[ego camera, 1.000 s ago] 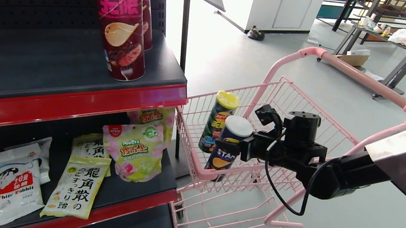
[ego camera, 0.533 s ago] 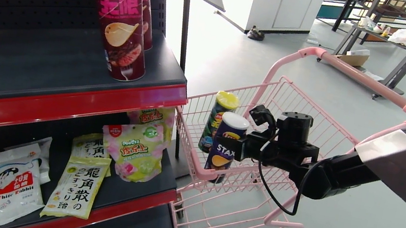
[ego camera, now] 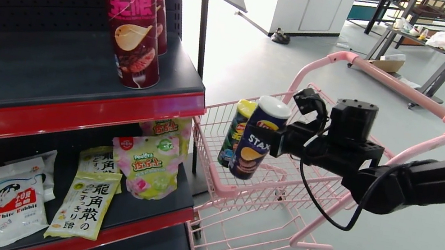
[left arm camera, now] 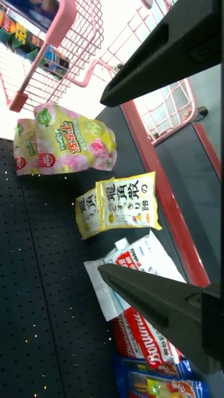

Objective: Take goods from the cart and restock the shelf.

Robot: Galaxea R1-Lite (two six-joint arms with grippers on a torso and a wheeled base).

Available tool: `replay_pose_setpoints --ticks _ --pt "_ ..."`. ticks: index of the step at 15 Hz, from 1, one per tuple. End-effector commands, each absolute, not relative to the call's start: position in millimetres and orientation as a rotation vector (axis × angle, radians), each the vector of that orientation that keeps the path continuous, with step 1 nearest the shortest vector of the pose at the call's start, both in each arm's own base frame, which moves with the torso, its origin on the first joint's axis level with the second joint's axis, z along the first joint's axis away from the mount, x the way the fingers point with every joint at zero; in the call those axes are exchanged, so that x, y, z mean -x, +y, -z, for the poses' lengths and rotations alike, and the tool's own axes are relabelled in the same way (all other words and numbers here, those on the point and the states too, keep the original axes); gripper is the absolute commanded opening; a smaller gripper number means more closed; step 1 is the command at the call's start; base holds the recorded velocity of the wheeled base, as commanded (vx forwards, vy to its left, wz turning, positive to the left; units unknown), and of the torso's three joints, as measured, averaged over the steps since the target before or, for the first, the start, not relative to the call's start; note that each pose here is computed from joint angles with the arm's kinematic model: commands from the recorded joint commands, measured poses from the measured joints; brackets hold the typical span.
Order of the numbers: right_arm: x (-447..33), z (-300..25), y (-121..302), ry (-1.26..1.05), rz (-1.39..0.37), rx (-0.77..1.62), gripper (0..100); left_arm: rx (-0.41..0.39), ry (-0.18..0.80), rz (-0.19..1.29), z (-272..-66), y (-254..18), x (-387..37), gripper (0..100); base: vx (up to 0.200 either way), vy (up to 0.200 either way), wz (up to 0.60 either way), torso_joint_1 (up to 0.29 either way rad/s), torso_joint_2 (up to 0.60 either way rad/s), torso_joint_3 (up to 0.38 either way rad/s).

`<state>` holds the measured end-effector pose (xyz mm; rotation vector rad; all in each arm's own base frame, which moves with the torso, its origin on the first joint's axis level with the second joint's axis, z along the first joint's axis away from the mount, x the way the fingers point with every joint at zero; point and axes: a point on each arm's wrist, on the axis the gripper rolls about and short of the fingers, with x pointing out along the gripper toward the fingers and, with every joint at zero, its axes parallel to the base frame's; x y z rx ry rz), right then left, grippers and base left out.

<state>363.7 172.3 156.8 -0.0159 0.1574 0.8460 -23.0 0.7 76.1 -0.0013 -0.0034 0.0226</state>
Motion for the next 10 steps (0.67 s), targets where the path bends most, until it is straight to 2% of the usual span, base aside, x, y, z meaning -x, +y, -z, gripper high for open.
replay_pose_setpoints --ticks 1,4,6,8,10 --pt "-347.4 -201.3 166.1 0.031 -0.849 0.026 0 0.002 -0.003 -0.023 -76.1 0.7 22.9 100 0.0 0.0 0.0 0.0 0.0 0.0" --pt "-322.7 -238.7 155.6 -0.064 -0.847 0.029 0 0.002 -0.003 -0.023 -76.1 0.7 22.9 100 0.0 0.0 0.0 0.0 0.0 0.0" --pt "-286.4 -256.1 137.5 -0.089 -0.77 0.026 0 0.002 -0.003 -0.023 -76.1 0.7 22.9 100 0.0 0.0 0.0 0.0 0.0 0.0" --pt "-243.6 -254.7 115.9 -0.074 -0.655 0.023 0 0.0 -0.003 -0.023 -76.1 0.7 22.9 100 0.0 0.0 0.0 0.0 0.0 0.0" --pt "-201.3 -240.8 94.5 0.007 -0.634 0.033 0 -0.002 0.002 -0.021 -76.2 0.6 22.6 100 0.0 0.0 0.0 0.0 0.0 0.0"
